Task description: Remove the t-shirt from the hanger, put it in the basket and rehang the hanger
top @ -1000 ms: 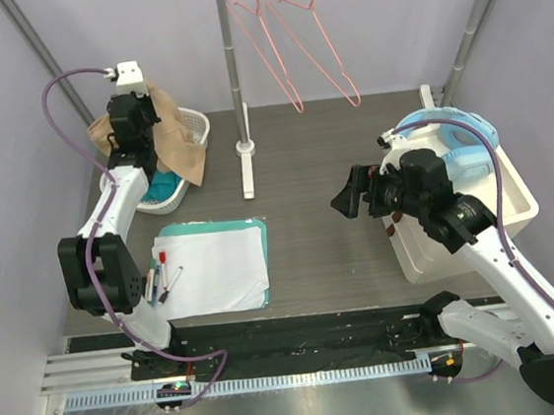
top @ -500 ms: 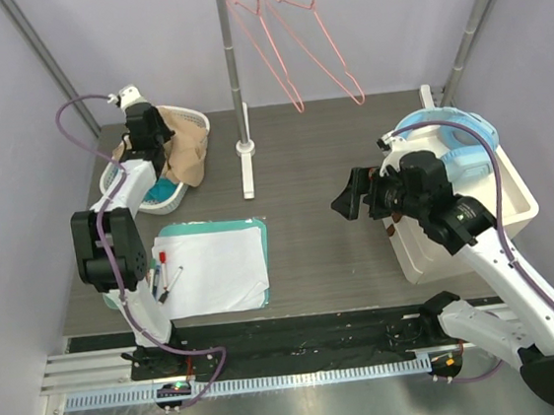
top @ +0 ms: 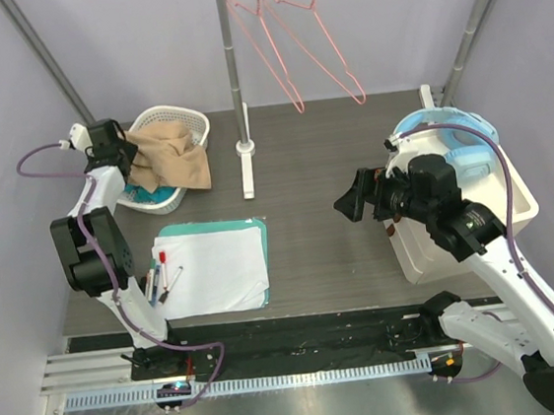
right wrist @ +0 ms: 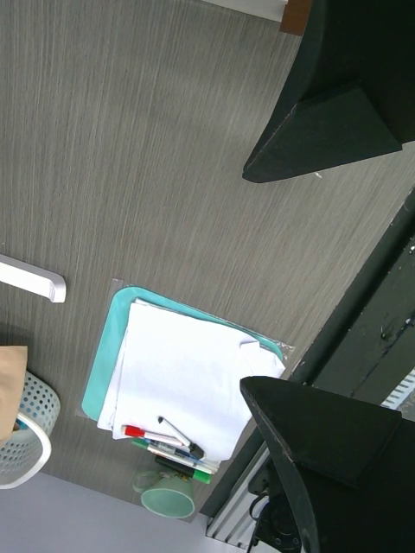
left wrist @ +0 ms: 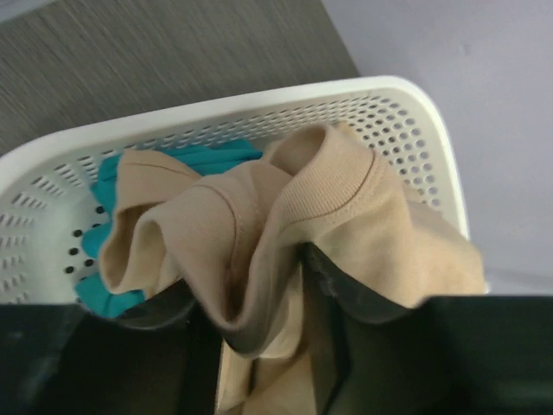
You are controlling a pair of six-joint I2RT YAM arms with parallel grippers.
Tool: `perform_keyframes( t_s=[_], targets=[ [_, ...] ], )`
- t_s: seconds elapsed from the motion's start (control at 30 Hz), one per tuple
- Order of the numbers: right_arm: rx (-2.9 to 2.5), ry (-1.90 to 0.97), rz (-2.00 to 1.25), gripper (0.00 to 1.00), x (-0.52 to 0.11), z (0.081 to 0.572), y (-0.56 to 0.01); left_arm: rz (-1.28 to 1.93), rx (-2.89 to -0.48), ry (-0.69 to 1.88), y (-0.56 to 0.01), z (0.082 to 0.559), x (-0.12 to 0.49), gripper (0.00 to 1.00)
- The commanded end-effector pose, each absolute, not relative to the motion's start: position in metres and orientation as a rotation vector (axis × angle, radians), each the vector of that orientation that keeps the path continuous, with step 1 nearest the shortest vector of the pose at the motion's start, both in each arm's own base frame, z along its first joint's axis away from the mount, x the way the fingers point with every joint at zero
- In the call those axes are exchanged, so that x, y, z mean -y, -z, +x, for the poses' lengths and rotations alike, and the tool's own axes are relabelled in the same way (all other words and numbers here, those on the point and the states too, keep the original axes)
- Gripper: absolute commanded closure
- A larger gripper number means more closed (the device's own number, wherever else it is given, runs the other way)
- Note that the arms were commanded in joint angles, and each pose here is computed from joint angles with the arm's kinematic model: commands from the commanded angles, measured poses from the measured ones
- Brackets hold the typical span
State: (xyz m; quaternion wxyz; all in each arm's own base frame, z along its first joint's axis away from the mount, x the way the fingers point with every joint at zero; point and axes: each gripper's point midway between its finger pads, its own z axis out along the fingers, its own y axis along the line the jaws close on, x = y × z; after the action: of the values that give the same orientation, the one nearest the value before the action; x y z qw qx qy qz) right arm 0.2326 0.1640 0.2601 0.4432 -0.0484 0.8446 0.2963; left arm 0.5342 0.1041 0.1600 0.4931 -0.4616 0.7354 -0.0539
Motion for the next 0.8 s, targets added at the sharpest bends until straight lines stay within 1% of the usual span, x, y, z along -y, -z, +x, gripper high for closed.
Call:
perform_keyframes(
  t_s=[0.0,0.07,0.1,0.2,0.23,0.3,0.4,0.43,0.5,0.53,0.63,0.77],
  targets=[
    [-2.06,-0.765,-0.134,0.0,-0.168,0.232,-0.27,-1.083,-1.776,0.131,-0.18,0.52,-0.1,0.44],
    [-2.056,-0.771,-0.136,0.0,-0.168,0.231,-0.271,-1.058,-1.795,0.133,-0.181,0.512,-0.096,0.37],
    [-2.054,-0.775,-0.134,0.0,-0.169,0.231,-0.271,-1.047,-1.798,0.139,-0.185,0.508,-0.095,0.31],
    [-2.046,-0.778,-0.134,0.0,-0.168,0.23,-0.273,-0.996,-1.805,0.141,-0.196,0.49,-0.085,0.25],
    [-2.046,-0.778,-0.134,0.0,-0.168,0.23,-0.273,-0.967,-1.778,0.142,-0.213,0.484,-0.083,0.23],
    [-2.047,-0.783,-0.133,0.0,-0.168,0.229,-0.272,-0.932,-1.791,0.099,-0.217,0.473,-0.078,0.19],
    [-2.047,-0.782,-0.127,0.0,-0.167,0.228,-0.271,-0.888,-1.797,0.087,-0.23,0.451,-0.062,0.18],
    [-2.043,-0.781,-0.124,0.0,-0.167,0.228,-0.272,-0.846,-1.814,0.113,-0.231,0.449,-0.046,0.18],
    [-2.041,-0.781,-0.122,0.0,-0.166,0.227,-0.272,-0.753,-1.845,0.117,-0.235,0.443,-0.027,0.2],
    [-2.04,-0.781,-0.122,0.0,-0.166,0.227,-0.272,-0.682,-1.881,0.144,-0.234,0.443,-0.001,0.21],
    [-2.038,-0.783,-0.123,0.0,-0.166,0.226,-0.272,-0.566,-1.996,0.245,-0.215,0.443,0.031,0.22],
    [-2.025,-0.785,-0.123,0.0,-0.165,0.224,-0.276,-0.49,-2.063,0.268,-0.193,0.448,0.041,0.18]
  ],
)
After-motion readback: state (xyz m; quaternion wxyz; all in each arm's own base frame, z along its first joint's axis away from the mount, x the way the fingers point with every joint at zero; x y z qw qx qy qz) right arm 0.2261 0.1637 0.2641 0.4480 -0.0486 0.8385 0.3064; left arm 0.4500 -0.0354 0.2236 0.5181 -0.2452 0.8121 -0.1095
